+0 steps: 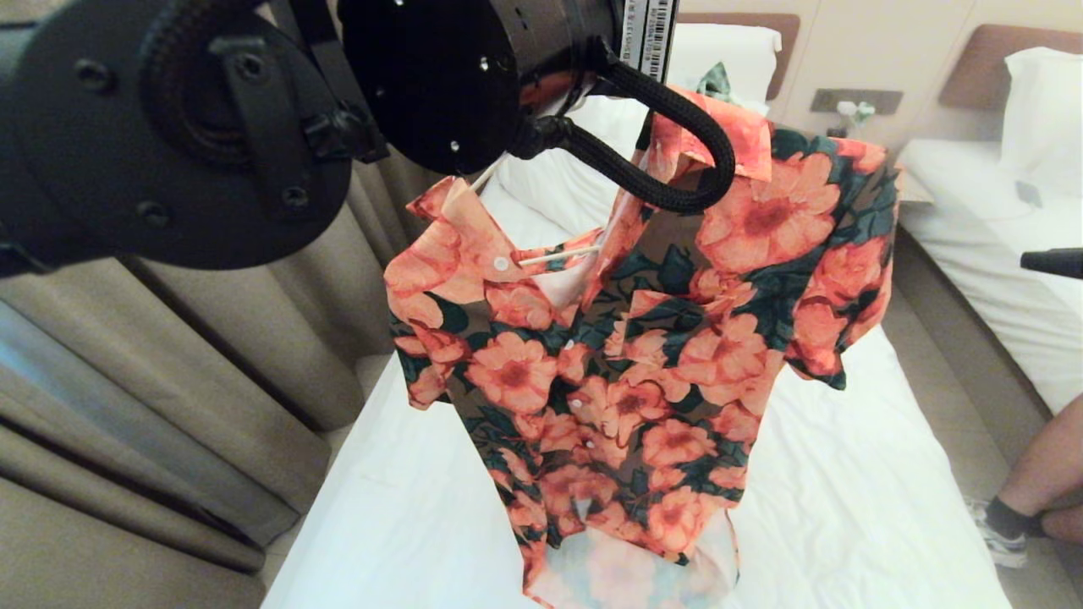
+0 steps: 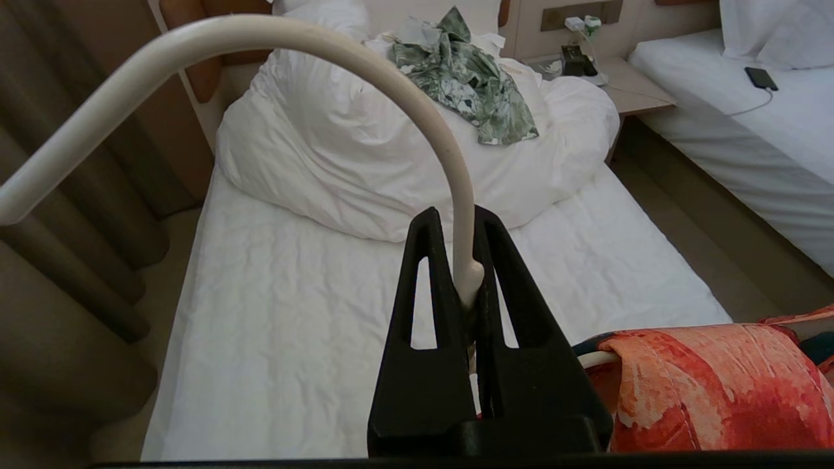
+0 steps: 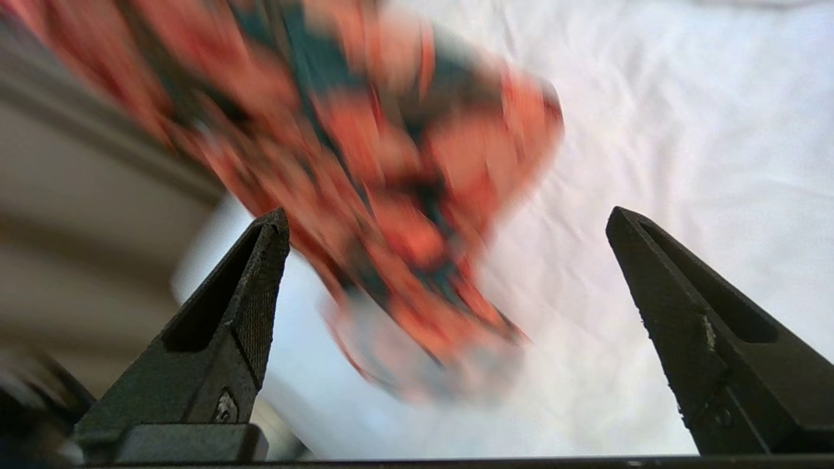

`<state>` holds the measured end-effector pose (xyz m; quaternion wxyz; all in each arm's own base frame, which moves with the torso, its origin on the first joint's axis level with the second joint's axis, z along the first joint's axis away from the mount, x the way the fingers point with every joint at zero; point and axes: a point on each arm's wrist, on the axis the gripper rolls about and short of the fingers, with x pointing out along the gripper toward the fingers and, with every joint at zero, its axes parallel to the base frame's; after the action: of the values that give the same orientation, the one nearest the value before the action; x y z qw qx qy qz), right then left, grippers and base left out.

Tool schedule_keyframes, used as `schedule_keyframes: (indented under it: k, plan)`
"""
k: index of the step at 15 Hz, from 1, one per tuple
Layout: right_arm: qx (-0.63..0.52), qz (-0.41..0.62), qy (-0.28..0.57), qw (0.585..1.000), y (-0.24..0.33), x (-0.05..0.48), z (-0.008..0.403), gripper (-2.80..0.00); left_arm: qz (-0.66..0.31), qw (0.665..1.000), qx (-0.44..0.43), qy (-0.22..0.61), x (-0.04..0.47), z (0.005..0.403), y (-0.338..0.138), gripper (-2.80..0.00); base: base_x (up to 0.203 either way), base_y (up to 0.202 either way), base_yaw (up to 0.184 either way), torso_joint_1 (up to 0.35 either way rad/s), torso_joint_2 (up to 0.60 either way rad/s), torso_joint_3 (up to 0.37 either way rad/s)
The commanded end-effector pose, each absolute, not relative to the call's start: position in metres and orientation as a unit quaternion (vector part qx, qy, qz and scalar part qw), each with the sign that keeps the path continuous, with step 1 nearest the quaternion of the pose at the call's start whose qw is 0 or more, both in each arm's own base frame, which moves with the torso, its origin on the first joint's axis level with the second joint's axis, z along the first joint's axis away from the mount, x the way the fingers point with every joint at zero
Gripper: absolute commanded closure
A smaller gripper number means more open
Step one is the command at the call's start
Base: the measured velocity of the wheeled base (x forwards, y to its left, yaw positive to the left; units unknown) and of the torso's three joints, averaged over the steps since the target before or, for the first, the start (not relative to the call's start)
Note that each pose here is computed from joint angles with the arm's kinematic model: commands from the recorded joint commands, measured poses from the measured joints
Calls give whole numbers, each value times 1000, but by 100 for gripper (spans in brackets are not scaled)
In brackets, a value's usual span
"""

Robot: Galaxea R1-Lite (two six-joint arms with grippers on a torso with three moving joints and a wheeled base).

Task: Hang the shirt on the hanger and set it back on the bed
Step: Take the clothes hanger out of the clothes

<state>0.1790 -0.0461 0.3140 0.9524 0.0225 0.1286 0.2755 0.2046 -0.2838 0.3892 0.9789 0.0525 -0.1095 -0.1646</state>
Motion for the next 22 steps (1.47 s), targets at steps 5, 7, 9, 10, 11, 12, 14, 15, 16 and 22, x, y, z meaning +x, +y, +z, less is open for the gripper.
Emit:
schedule_keyframes:
  k: [5,7,9,10,11,12,14,15,16,22]
  plan:
    - [-203,314,154,915,-57,217,300,-280,-162,979,54,-109,204,389,-283,0,0,0,0,0,0,0]
    - [-243,343,110,901,-51,232,300,-280,-163,979,54,-108,204,389,-283,0,0,0,0,0,0,0]
    - [-267,368,79,887,-37,242,302,-280,-163,979,56,-107,205,388,-284,0,0,0,0,0,0,0]
    - [-271,381,70,881,-30,249,301,-280,-164,979,57,-107,205,388,-284,0,0,0,0,0,0,0]
    - [-274,393,63,875,-23,254,301,-280,-164,979,56,-108,204,389,-283,0,0,0,0,0,0,0]
    - [-274,404,60,871,-18,260,299,-280,-164,979,55,-109,204,389,-283,0,0,0,0,0,0,0]
    - [-275,414,57,866,-12,271,299,-280,-165,979,55,-109,204,389,-283,0,0,0,0,0,0,0]
    - [-276,416,55,865,-11,275,299,-280,-165,979,54,-110,204,390,-283,0,0,0,0,0,0,0]
    - [-277,416,54,865,-10,279,300,-280,-165,979,55,-110,204,390,-283,0,0,0,0,0,0,0]
    - [-277,426,44,861,-3,290,304,0,-164,979,52,-114,202,394,-279,0,0,0,0,0,0,0]
